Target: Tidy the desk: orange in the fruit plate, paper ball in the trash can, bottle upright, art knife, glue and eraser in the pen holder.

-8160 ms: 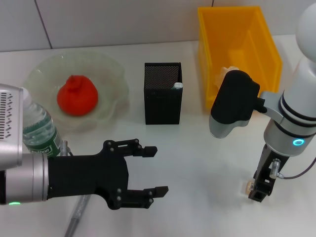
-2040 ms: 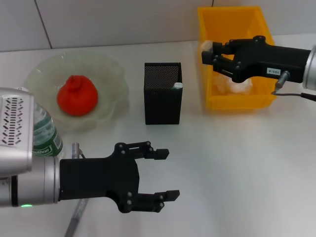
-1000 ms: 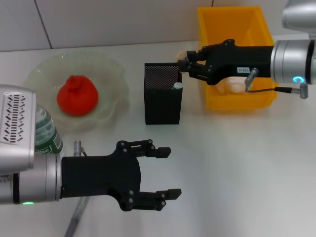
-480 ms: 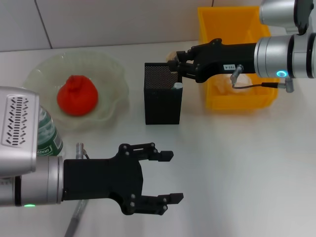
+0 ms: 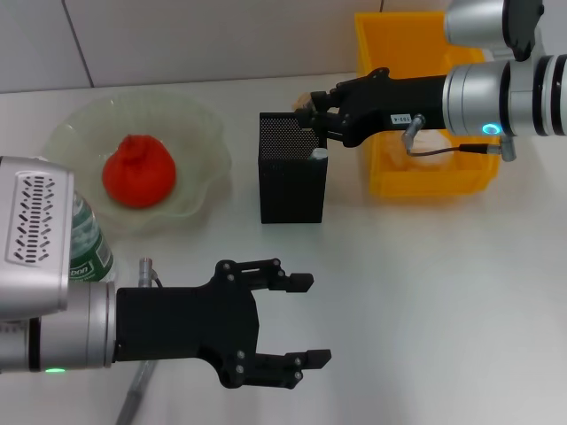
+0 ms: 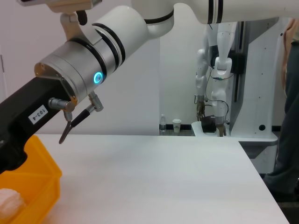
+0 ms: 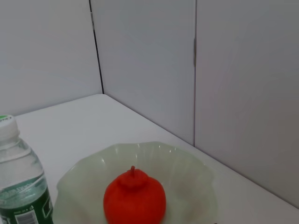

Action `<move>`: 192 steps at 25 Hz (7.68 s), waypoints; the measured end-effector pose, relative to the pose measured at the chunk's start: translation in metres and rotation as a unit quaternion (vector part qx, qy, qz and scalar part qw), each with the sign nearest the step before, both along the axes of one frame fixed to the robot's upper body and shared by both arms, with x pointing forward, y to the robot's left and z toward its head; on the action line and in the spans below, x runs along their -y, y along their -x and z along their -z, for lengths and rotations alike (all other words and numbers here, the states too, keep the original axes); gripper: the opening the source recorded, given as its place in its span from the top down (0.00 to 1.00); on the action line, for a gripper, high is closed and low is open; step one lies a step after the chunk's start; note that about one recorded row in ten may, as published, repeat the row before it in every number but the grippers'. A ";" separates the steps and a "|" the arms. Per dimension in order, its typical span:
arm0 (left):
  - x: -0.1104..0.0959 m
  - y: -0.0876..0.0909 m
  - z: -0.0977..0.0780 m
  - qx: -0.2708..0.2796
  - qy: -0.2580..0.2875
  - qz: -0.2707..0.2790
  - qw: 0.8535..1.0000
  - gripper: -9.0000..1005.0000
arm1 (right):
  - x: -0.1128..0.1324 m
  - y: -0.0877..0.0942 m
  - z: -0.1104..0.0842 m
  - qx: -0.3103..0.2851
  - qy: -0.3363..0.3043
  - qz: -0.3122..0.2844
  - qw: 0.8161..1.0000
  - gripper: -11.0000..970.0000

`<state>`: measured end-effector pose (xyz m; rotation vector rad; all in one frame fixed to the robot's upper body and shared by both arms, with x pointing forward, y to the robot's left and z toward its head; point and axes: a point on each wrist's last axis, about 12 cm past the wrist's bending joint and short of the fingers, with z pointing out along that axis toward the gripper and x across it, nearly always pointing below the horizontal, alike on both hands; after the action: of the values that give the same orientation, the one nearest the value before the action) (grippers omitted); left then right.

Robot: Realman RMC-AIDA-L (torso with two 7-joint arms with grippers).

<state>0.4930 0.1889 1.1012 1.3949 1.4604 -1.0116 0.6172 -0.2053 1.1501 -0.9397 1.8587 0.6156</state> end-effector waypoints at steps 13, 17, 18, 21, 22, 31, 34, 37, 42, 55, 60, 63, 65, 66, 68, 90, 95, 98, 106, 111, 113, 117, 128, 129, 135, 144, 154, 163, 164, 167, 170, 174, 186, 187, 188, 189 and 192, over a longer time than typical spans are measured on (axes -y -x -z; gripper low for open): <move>0.001 0.000 0.000 0.000 -0.001 0.001 1.000 0.22 | -0.001 0.000 0.000 0.000 0.001 -0.002 1.000 0.64; 0.001 0.000 0.000 0.000 -0.001 0.001 1.000 0.22 | -0.001 0.000 0.000 0.001 0.001 -0.001 1.000 0.57; 0.001 0.000 0.000 0.000 -0.001 0.001 1.000 0.22 | -0.001 0.000 0.000 0.001 0.000 -0.001 1.000 0.54; 0.001 0.000 0.000 0.002 -0.001 0.001 1.000 0.22 | -0.001 0.000 -0.001 0.001 0.000 0.000 1.000 0.46; 0.001 0.000 0.000 0.002 -0.001 0.001 1.000 0.22 | 0.000 -0.001 -0.001 0.002 -0.001 0.000 1.000 0.46; 0.001 -0.001 0.000 0.001 0.000 -0.001 1.000 0.22 | 0.014 0.019 -0.016 0.032 -0.023 -0.026 0.999 0.46; 0.001 -0.001 0.000 0.001 0.000 -0.001 1.000 0.22 | 0.032 0.035 -0.023 0.044 -0.045 -0.048 0.997 0.46; 0.001 -0.001 0.000 0.000 0.000 -0.002 1.000 0.22 | 0.039 0.044 -0.024 0.049 -0.051 -0.062 0.996 0.46; -0.001 -0.001 0.000 -0.001 0.000 -0.006 1.000 0.22 | 0.055 0.063 -0.022 0.057 -0.049 -0.092 0.993 0.40; -0.006 -0.002 0.000 -0.004 0.000 -0.016 1.000 0.22 | 0.076 0.100 -0.010 0.069 -0.037 -0.157 0.984 0.28; -0.011 -0.004 -0.001 -0.001 0.001 -0.027 1.000 0.21 | 0.081 0.108 -0.005 0.067 -0.031 -0.155 0.985 0.23; -0.013 -0.005 -0.001 -0.001 0.001 -0.030 1.000 0.21 | 0.084 0.110 -0.003 0.064 -0.029 -0.152 0.986 0.21; -0.014 -0.005 -0.001 -0.002 -0.001 -0.033 0.999 0.21 | 0.087 0.111 -0.002 0.061 -0.026 -0.149 0.987 0.21; -0.016 -0.005 0.000 -0.005 -0.006 -0.036 0.999 0.21 | 0.088 0.112 -0.001 0.060 -0.026 -0.147 0.987 0.21; -0.020 -0.005 0.002 -0.011 -0.014 -0.044 0.999 0.21 | 0.090 0.113 0.001 0.057 -0.028 -0.142 0.988 0.21; -0.031 0.000 -0.032 -0.075 -0.194 -0.126 0.970 0.22 | 0.090 0.112 0.022 0.051 -0.041 -0.127 0.990 0.21; -0.029 0.001 -0.035 -0.107 -0.231 -0.163 0.953 0.22 | 0.090 0.110 0.025 0.053 -0.041 -0.126 0.990 0.21; -0.031 0.000 -0.037 -0.128 -0.244 -0.192 0.942 0.22 | 0.090 0.109 0.026 0.056 -0.040 -0.123 0.990 0.21; -0.032 -0.002 -0.042 -0.169 -0.261 -0.247 0.918 0.22 | 0.089 0.103 0.029 0.060 -0.046 -0.121 0.990 0.21; -0.034 -0.002 -0.042 -0.197 -0.279 -0.279 0.898 0.22 | 0.089 0.100 0.026 0.064 -0.047 -0.121 0.989 0.21; -0.034 -0.001 -0.042 -0.207 -0.285 -0.286 0.891 0.22 | 0.088 0.099 0.026 0.065 -0.049 -0.120 0.989 0.21; -0.032 -0.003 -0.043 -0.228 -0.296 -0.305 0.876 0.22 | 0.088 0.096 0.027 0.063 -0.051 -0.117 0.990 0.21; -0.017 -0.014 -0.055 -0.252 -0.337 -0.324 0.847 0.22 | 0.091 0.092 0.030 0.072 -0.051 -0.101 0.991 0.21; -0.015 -0.014 -0.056 -0.253 -0.343 -0.324 0.845 0.22 | 0.093 0.091 0.029 0.076 -0.052 -0.095 0.991 0.21; -0.005 -0.014 -0.057 -0.254 -0.372 -0.330 0.830 0.22 | 0.095 0.091 0.028 0.082 -0.056 -0.086 0.991 0.21; 0.000 -0.014 -0.053 -0.254 -0.392 -0.333 0.819 0.23 | 0.097 0.089 0.031 0.086 -0.065 -0.078 0.991 0.21; 0.005 -0.012 -0.043 -0.252 -0.402 -0.325 0.818 0.23 | 0.095 0.086 0.033 0.087 -0.073 -0.077 0.991 0.21; 0.000 -0.022 -0.030 -0.251 -0.420 -0.340 0.803 0.23 | 0.094 0.086 0.033 0.086 -0.075 -0.080 0.990 0.21; 0.000 -0.022 -0.029 -0.251 -0.421 -0.340 0.803 0.23 | 0.093 0.086 0.033 0.087 -0.075 -0.081 0.990 0.21; 0.000 -0.023 -0.028 -0.251 -0.422 -0.340 0.802 0.23 | 0.093 0.086 0.033 0.087 -0.076 -0.081 0.990 0.21; 0.000 -0.023 -0.028 -0.251 -0.422 -0.340 0.802 0.23 | 0.093 0.086 0.032 0.087 -0.075 -0.081 0.990 0.21; 0.002 -0.022 -0.028 -0.251 -0.425 -0.337 0.802 0.23 | 0.092 0.085 0.032 0.088 -0.075 -0.082 0.990 0.21; 0.009 -0.019 -0.028 -0.245 -0.433 -0.323 0.805 0.23 | 0.092 0.085 0.032 0.088 -0.075 -0.082 0.990 0.21; 0.009 -0.019 -0.028 -0.244 -0.434 -0.322 0.805 0.23 | 0.092 0.085 0.032 0.088 -0.075 -0.082 0.990 0.21; 0.009 -0.019 -0.028 -0.244 -0.435 -0.321 0.805 0.23 | 0.092 0.085 0.032 0.088 -0.075 -0.082 0.990 0.21; 0.010 -0.019 -0.028 -0.244 -0.435 -0.321 0.805 0.23 | 0.092 0.085 0.032 0.088 -0.076 -0.083 0.990 0.21; 0.010 -0.019 -0.028 -0.243 -0.435 -0.320 0.805 0.23 | 0.092 0.085 0.032 0.088 -0.076 -0.083 0.990 0.21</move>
<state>0.5123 0.1790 1.1289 1.0411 2.7677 -0.2105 0.5324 -0.2973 1.1185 -1.0199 1.5659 0.7390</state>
